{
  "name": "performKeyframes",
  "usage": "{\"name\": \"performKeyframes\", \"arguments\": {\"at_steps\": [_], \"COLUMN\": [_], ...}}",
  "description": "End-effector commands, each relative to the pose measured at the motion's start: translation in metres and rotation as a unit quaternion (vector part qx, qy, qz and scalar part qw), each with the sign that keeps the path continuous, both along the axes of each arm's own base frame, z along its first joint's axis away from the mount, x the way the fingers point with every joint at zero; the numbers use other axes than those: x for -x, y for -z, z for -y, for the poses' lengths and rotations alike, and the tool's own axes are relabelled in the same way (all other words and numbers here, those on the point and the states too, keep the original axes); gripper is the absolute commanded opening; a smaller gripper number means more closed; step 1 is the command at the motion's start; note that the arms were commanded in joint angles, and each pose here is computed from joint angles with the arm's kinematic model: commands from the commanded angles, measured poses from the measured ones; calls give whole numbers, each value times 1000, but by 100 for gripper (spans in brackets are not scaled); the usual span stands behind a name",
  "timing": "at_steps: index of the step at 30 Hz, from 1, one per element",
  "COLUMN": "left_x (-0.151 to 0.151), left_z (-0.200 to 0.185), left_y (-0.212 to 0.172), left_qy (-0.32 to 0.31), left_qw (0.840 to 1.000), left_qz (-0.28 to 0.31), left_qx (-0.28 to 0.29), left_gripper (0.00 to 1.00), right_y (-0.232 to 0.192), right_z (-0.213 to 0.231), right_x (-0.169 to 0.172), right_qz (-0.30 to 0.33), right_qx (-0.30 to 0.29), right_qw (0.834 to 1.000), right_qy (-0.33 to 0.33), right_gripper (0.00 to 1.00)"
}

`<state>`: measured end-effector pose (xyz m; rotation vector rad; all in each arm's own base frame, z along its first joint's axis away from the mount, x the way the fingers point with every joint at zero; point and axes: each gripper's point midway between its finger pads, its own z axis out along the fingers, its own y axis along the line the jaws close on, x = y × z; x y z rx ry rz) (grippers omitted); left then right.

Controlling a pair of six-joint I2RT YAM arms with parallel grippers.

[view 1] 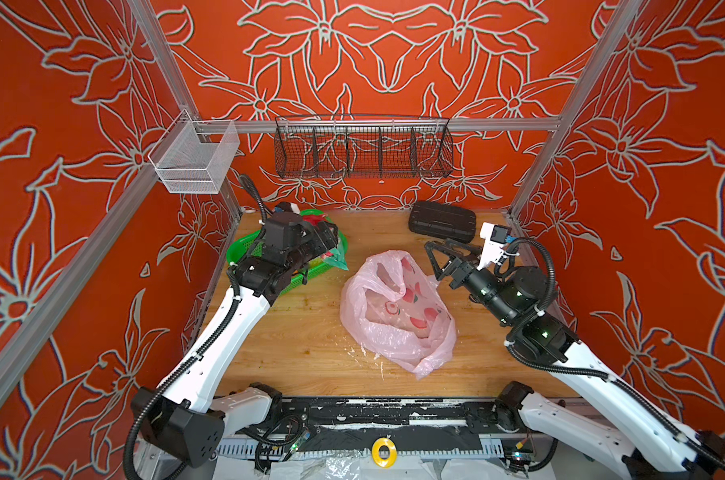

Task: Untie the knot of the plastic bag and take out the fruit
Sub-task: 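Carry the dragon fruit over the green basket with the left gripper while right draws back, then lower the dragon fruit into the basket and open the left gripper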

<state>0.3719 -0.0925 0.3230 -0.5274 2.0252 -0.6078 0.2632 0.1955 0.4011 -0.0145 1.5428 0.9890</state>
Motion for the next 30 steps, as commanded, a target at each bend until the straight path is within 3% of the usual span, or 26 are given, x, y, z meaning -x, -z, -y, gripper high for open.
{"name": "performKeyframes", "arguments": {"at_steps": [1, 8, 16, 22, 30], "left_x": [-9, -41, -97, -131, -168], "left_z": [-34, -83, -104, -125, -133], "left_y": [-11, 36, 93, 119, 148], "left_qy": [-58, -137, -185, -224, -206], "left_qw": [998, 990, 977, 966, 959], "left_qz": [33, 3, -34, -51, -94], "left_qx": [-1, 42, 104, 115, 172], "left_gripper": [68, 64, 62, 62, 62], "right_y": [5, 11, 14, 14, 14], "right_z": [-1, -6, -7, -2, 3], "right_x": [-2, -5, -3, 1, 5], "right_qz": [-7, -18, -26, -25, -24], "right_qx": [-3, -5, -4, -1, 0], "right_qw": [1000, 1000, 1000, 1000, 1000], "right_qy": [3, -2, -9, -6, 1], "right_gripper": [97, 97, 97, 97, 97]}}
